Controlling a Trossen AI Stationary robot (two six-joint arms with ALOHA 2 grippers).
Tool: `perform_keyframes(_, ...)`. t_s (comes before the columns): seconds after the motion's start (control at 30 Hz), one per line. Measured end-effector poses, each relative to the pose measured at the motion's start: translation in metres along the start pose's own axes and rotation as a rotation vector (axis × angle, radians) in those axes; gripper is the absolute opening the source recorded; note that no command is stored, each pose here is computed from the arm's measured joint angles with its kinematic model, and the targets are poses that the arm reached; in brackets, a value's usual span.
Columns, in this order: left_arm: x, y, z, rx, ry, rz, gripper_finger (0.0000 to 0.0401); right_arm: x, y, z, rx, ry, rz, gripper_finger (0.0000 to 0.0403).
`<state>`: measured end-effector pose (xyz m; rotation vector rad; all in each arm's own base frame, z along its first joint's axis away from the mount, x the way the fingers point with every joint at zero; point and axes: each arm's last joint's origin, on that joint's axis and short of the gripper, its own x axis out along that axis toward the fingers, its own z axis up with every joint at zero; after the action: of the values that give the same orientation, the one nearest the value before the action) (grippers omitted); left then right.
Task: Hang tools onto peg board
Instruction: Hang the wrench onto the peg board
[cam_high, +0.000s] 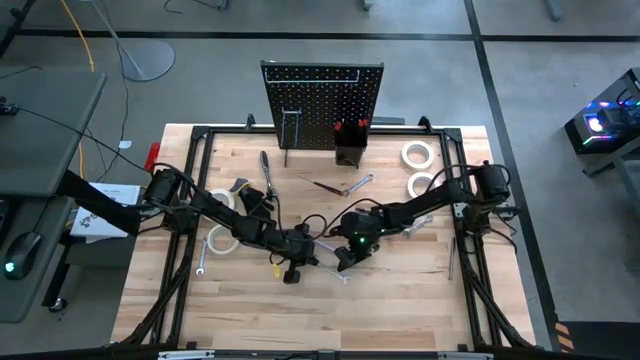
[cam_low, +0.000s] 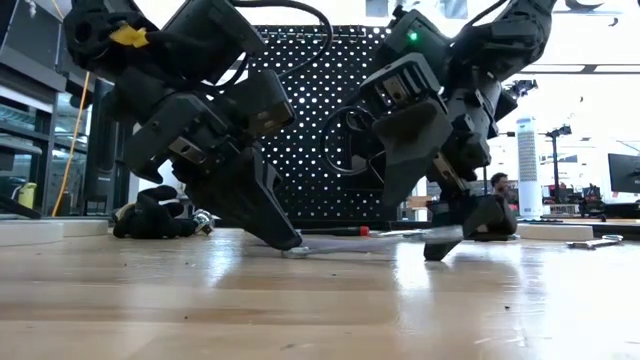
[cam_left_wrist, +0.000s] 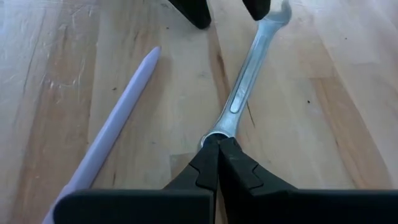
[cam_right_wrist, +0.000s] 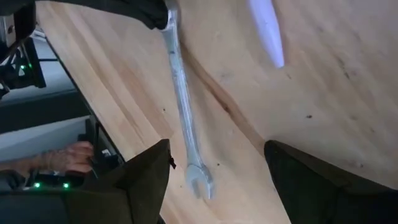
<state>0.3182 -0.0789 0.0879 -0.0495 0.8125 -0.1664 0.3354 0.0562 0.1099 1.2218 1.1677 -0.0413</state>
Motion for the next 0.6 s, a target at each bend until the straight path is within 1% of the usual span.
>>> perform_keyframes(0.13,0.0,0.0,0.0,0.0,0.0,0.009,0.0,0.001,0.001,-0.001,-0.012,0.0,0.004,0.0261)
perform_keyframes(0.3,0.0,0.0,0.0,-0.01,-0.001,0.011,0.0,0.007,0.008,-0.007,-0.052,-0.004,0.045,0.026)
perform_keyframes(0.43,0.0,0.001,0.0,-0.057,-0.012,0.037,0.0,0.016,0.009,-0.011,-0.027,-0.009,0.06,0.0253)
perform_keyframes(0.6,0.0,0.001,0.001,-0.061,-0.023,0.052,0.0,0.032,0.002,-0.011,0.016,-0.005,0.063,0.0248)
